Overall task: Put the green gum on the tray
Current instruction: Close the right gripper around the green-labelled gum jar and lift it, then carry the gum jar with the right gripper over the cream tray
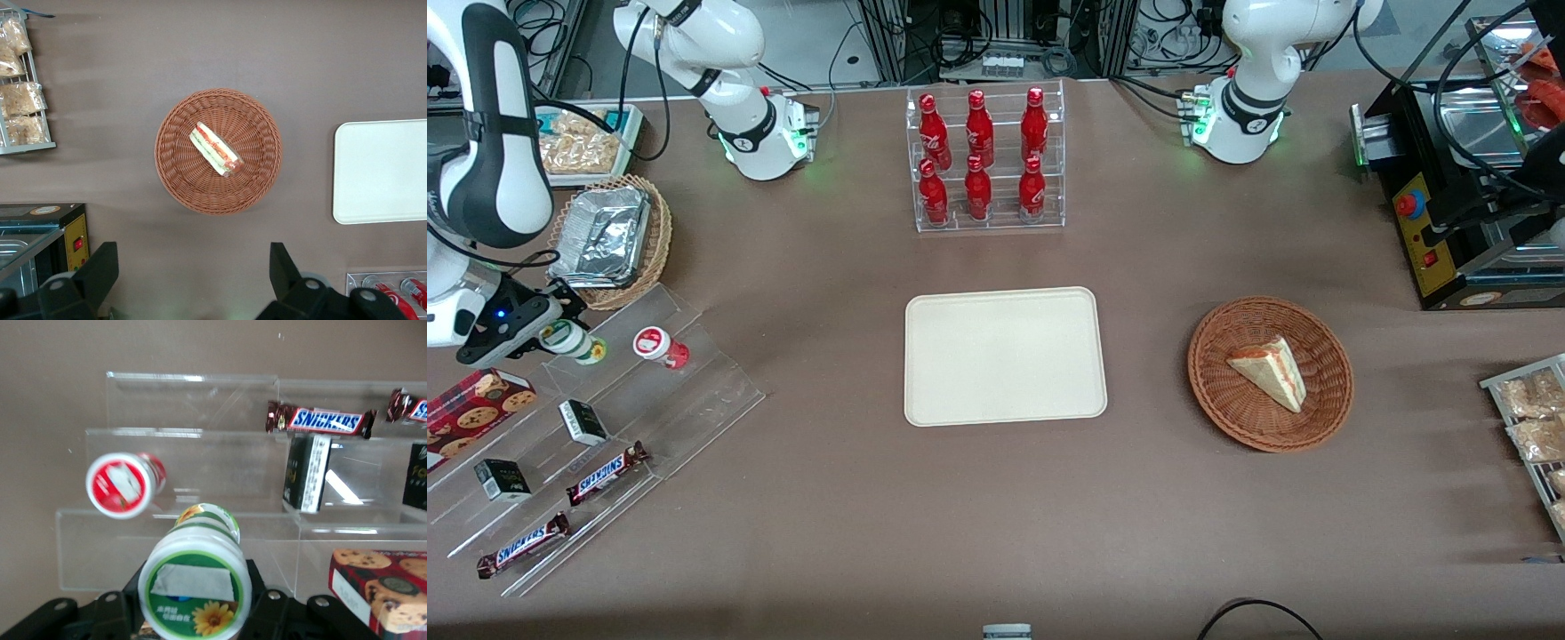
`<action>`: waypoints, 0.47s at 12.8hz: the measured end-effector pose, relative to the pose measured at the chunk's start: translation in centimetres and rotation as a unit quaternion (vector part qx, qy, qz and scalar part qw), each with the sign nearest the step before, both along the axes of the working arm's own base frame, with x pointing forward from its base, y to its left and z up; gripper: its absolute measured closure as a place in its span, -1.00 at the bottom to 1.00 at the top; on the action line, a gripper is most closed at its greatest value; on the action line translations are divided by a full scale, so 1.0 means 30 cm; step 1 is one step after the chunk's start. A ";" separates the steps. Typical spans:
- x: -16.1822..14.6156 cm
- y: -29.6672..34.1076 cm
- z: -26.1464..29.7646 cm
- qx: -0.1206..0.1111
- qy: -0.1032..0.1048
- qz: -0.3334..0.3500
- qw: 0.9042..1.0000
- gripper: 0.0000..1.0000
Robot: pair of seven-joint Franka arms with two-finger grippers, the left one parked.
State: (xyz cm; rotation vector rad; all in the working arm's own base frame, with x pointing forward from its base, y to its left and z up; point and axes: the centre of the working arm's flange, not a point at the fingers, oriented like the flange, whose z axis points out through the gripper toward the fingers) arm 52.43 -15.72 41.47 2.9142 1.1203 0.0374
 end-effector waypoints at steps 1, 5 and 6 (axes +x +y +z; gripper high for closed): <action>0.020 0.045 0.025 0.001 0.001 -0.009 1.000 -0.15; 0.076 0.323 0.038 0.006 0.011 -0.056 0.998 -0.15; 0.087 0.414 0.033 0.006 0.012 -0.066 0.998 -0.15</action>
